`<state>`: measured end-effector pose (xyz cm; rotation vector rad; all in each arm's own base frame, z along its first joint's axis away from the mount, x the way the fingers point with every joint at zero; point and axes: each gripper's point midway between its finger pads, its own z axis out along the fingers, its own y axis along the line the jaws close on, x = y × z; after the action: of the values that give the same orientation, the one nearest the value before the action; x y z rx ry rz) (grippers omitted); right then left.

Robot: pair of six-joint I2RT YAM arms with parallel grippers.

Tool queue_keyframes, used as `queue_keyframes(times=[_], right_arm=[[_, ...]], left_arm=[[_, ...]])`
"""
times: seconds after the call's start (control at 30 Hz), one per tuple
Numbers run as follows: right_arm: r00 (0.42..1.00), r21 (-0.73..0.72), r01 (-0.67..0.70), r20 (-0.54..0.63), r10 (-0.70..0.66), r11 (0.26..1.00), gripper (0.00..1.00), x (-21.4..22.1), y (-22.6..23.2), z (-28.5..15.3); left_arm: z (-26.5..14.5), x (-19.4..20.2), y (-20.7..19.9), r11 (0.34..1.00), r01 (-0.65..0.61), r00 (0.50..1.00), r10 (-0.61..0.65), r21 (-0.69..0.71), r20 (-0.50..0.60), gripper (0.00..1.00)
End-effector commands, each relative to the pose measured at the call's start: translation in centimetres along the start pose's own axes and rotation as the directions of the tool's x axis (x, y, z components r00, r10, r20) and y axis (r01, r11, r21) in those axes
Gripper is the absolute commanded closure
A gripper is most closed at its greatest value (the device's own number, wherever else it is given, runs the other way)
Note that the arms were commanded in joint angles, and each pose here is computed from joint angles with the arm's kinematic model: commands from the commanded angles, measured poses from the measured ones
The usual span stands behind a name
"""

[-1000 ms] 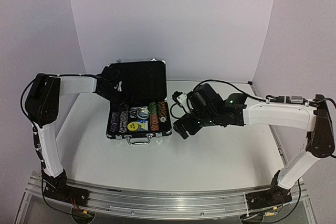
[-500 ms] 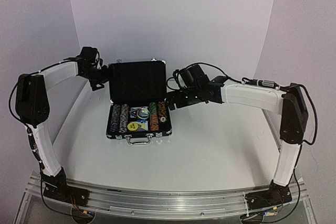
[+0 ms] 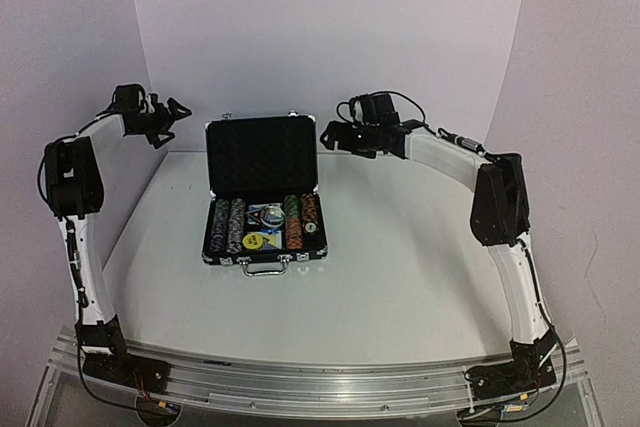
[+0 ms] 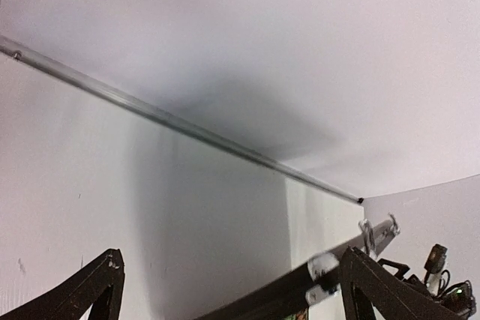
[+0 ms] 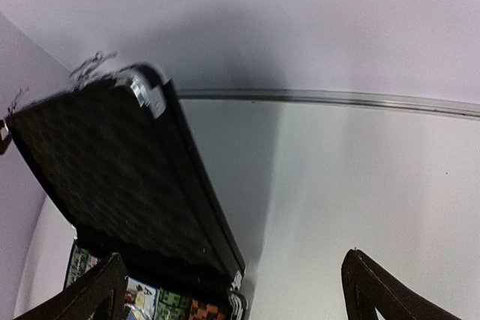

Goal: Pack up texas hold em set

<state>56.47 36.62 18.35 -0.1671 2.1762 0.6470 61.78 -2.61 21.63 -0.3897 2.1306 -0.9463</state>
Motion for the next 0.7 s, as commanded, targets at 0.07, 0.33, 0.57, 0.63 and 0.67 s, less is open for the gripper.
queue_keyframes(times=[0.07,0.33,0.57,0.63,0.67], right_arm=[[0.973,-0.253,-0.203,0.057,0.224,0.946,0.05,-3.5,-0.1,3.5],[0.970,-0.460,-0.145,0.108,0.217,0.876,0.03,-4.7,2.6,4.6],[0.982,-0.511,-0.137,0.042,0.184,0.849,0.08,-3.5,4.2,1.5],[0.986,-0.519,-0.100,0.065,0.156,0.849,0.08,-4.1,5.0,-1.6],[0.987,-0.502,-0.110,0.047,0.154,0.858,0.08,-2.8,4.5,-2.3]], left_arm=[[4.7,0.2,-1.7,0.969,0.090,0.991,-0.065,0.229,-0.114,0.00],[9.5,6.2,-4.1,0.923,0.149,0.955,-0.041,0.356,-0.294,0.00],[7.5,9.2,-5.8,0.897,0.129,0.936,0.031,0.423,-0.352,0.03],[7.1,11.2,-7.0,0.891,0.099,0.924,0.083,0.443,-0.373,0.04],[6.9,12.3,-6.8,0.893,0.098,0.916,0.091,0.439,-0.390,0.04]])
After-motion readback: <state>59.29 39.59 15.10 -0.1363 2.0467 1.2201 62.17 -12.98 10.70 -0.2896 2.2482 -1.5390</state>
